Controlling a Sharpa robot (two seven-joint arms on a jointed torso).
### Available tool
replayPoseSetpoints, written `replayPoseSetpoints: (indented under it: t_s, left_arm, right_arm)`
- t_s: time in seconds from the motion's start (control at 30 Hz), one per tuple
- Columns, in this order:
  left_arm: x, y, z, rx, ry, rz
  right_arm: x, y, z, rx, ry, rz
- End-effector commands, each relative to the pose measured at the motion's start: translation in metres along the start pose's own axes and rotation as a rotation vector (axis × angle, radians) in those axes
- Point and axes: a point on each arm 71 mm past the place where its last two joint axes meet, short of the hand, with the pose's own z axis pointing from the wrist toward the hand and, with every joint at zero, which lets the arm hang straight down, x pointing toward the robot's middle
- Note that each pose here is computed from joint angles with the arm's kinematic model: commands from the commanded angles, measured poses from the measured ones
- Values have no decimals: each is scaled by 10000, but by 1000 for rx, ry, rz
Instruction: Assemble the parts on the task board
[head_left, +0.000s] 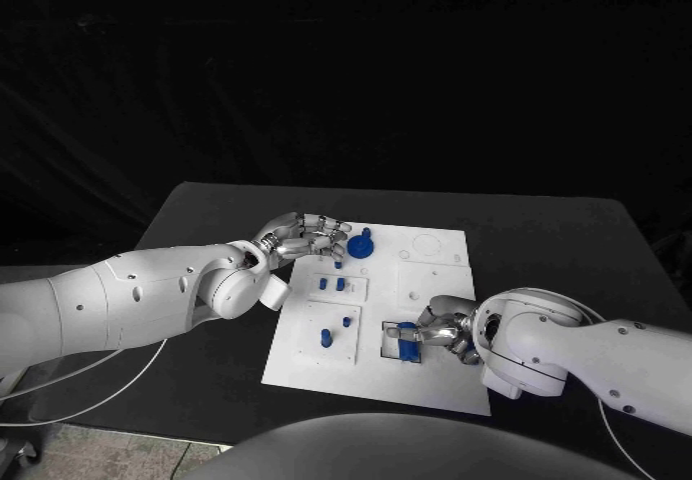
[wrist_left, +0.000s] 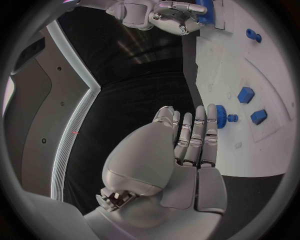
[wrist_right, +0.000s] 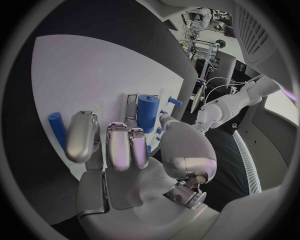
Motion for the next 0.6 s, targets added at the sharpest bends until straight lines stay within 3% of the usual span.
replayPoseSetpoints:
  t_s: [0.03, 0.6]
  left_arm:
    - [23, 3, 3, 1, 21, -13]
    - [25, 18, 11, -14, 28, -15]
  right_arm:
    - [-1, 16, -17, -4, 7, -7]
    - [-68, 42, -21, -5, 7, 12]
